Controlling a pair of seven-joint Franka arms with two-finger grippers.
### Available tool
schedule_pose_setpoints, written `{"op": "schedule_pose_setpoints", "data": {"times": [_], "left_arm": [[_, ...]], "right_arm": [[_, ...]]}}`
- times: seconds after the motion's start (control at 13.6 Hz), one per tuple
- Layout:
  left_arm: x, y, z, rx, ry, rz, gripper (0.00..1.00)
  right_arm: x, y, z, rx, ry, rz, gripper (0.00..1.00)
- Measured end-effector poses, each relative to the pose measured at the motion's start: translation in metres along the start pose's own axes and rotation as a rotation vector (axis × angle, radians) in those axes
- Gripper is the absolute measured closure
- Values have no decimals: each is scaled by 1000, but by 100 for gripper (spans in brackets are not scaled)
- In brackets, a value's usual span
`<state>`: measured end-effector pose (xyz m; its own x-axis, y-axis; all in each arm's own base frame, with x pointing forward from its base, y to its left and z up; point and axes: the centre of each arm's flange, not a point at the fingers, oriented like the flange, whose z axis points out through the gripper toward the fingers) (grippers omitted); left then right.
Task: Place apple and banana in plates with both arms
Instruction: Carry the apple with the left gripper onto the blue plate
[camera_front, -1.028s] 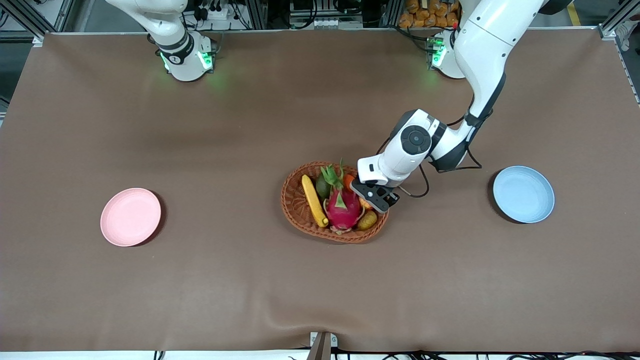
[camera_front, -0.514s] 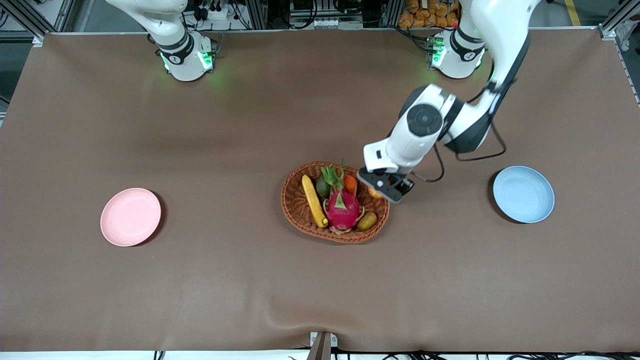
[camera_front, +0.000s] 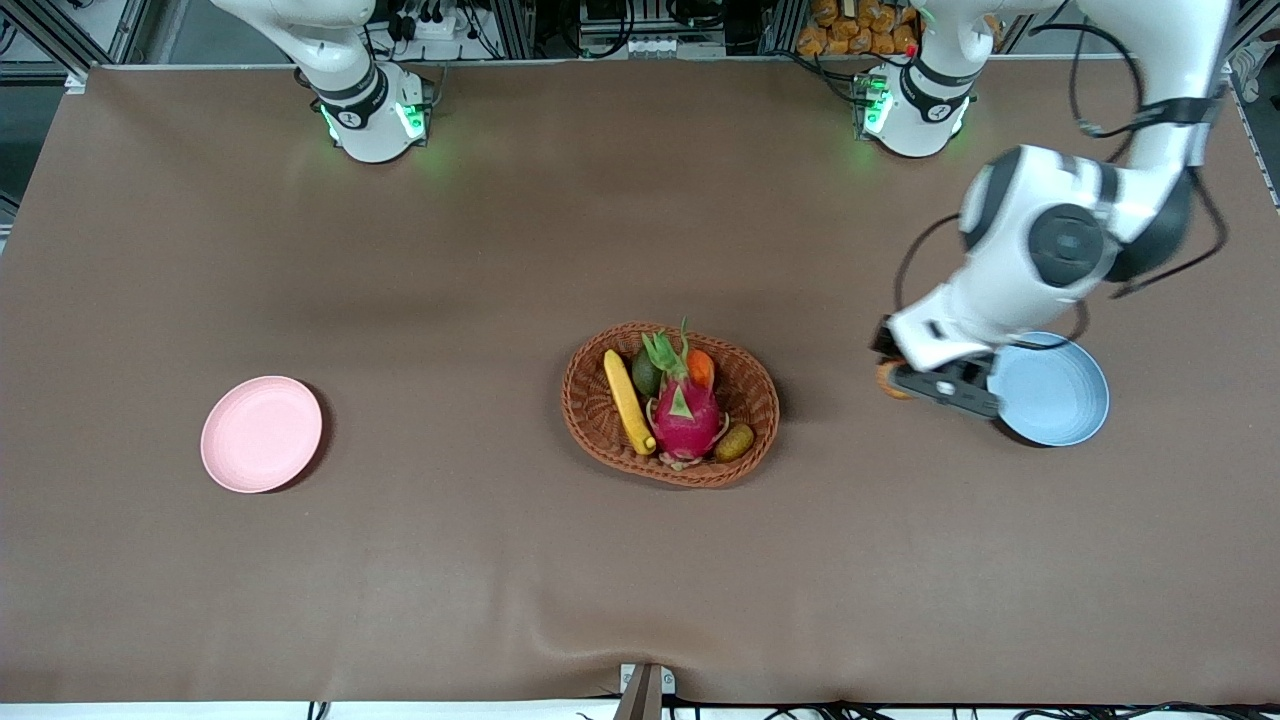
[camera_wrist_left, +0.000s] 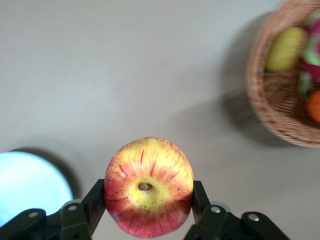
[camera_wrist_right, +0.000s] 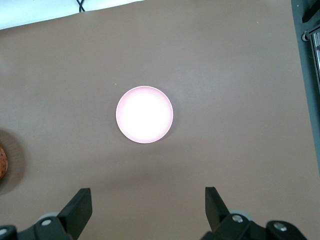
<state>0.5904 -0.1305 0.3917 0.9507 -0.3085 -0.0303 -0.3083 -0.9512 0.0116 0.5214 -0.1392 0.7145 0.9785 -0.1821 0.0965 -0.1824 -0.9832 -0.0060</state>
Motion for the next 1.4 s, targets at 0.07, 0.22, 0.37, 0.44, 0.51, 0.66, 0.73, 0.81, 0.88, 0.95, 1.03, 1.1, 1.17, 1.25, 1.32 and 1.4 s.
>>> {"op": "schedule_pose_setpoints", "data": {"times": [0.07,0.22,0.37,0.44,0.51,0.66,0.73,0.81,0.88,0.95,1.03,1.1,1.17,1.25,1.32,1.4], "left_arm": [[-5,-29,2,-2,-6,-41,28],[-18,-81,12,-10,-25,-116,28],[-33,-118,25,-20,-50,-174,28],[-41,-137,33,-28,-66,-207,28],[-49,-153,44,-39,-85,-232,28],[-62,-183,67,-65,-116,-253,28],[-67,-193,76,-75,-123,-261,28],[-70,-201,81,-81,-125,-267,28],[-73,-209,86,-83,-125,-272,28],[-77,-219,91,-83,-120,-267,28],[-82,-232,99,-87,-112,-257,28],[-88,-247,110,-97,-104,-246,28],[-95,-260,123,-108,-98,-244,28],[-100,-270,135,-120,-98,-245,28],[-103,-274,145,-130,-101,-247,28],[-104,-274,154,-139,-107,-248,28]], "right_arm": [[0,0,0,0,0,-1,0],[0,-1,0,0,1,-2,0],[0,-1,0,0,0,-3,0],[0,-1,0,0,0,-4,0],[0,-1,0,0,0,-5,0],[0,-3,0,1,0,-8,0],[0,-3,0,1,0,-10,0],[0,-4,0,1,0,-11,0],[0,-4,0,1,0,-12,0],[0,-4,0,1,0,-12,0],[0,-4,0,1,0,-12,0],[0,-4,0,1,0,-12,0],[0,-4,0,1,1,-12,0],[0,-4,0,1,1,-11,0],[0,-3,0,0,2,-10,0],[0,-2,0,0,3,-7,0]]}}
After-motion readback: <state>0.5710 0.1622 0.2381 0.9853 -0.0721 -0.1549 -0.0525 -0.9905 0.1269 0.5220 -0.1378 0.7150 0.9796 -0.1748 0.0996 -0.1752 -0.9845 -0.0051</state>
